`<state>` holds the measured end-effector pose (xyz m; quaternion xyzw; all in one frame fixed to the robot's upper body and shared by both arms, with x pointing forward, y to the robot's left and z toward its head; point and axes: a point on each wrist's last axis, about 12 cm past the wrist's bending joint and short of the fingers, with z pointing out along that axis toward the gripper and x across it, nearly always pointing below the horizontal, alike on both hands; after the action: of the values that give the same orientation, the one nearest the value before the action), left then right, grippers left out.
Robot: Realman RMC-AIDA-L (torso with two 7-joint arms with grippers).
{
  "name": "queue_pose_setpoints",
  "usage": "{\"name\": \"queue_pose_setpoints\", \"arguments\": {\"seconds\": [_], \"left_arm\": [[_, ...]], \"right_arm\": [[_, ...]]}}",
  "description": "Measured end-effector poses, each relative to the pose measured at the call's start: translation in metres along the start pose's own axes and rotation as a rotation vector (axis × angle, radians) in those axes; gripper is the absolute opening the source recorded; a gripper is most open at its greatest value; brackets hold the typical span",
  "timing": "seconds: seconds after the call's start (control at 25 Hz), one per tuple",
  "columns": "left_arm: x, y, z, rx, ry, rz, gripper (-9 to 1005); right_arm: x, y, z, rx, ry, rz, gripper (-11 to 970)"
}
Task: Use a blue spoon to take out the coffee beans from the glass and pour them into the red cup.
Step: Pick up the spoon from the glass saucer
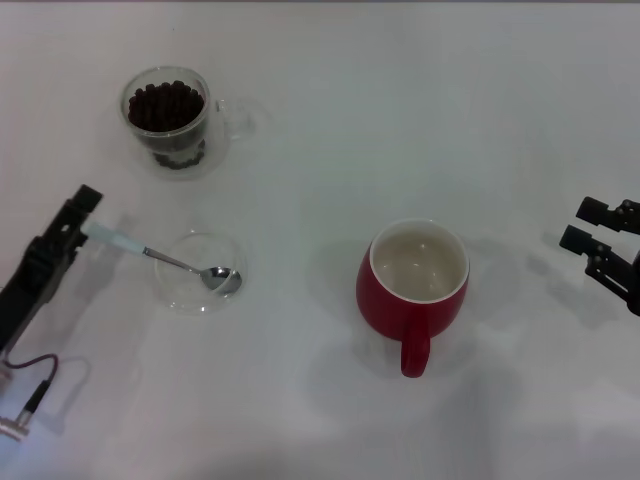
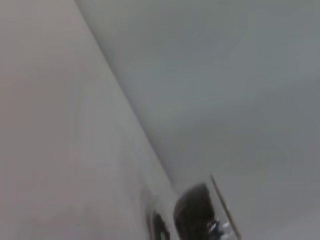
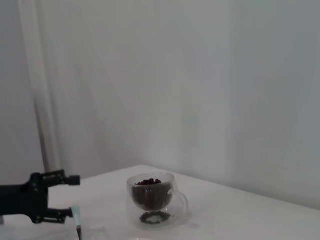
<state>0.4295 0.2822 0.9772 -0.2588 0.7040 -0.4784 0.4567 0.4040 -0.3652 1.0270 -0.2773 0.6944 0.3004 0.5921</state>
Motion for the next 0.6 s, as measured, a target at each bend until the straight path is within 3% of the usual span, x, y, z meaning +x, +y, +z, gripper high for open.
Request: {"name": "queue_pose_setpoints", "arguments": {"seconds": [0.6], "left_arm": [[0.005, -0.004, 0.015, 0.008, 0.078, 0.044, 862]], "right_arm": [[0.000, 0.001, 0.000, -0.004, -0.006, 0.003, 375]]}}
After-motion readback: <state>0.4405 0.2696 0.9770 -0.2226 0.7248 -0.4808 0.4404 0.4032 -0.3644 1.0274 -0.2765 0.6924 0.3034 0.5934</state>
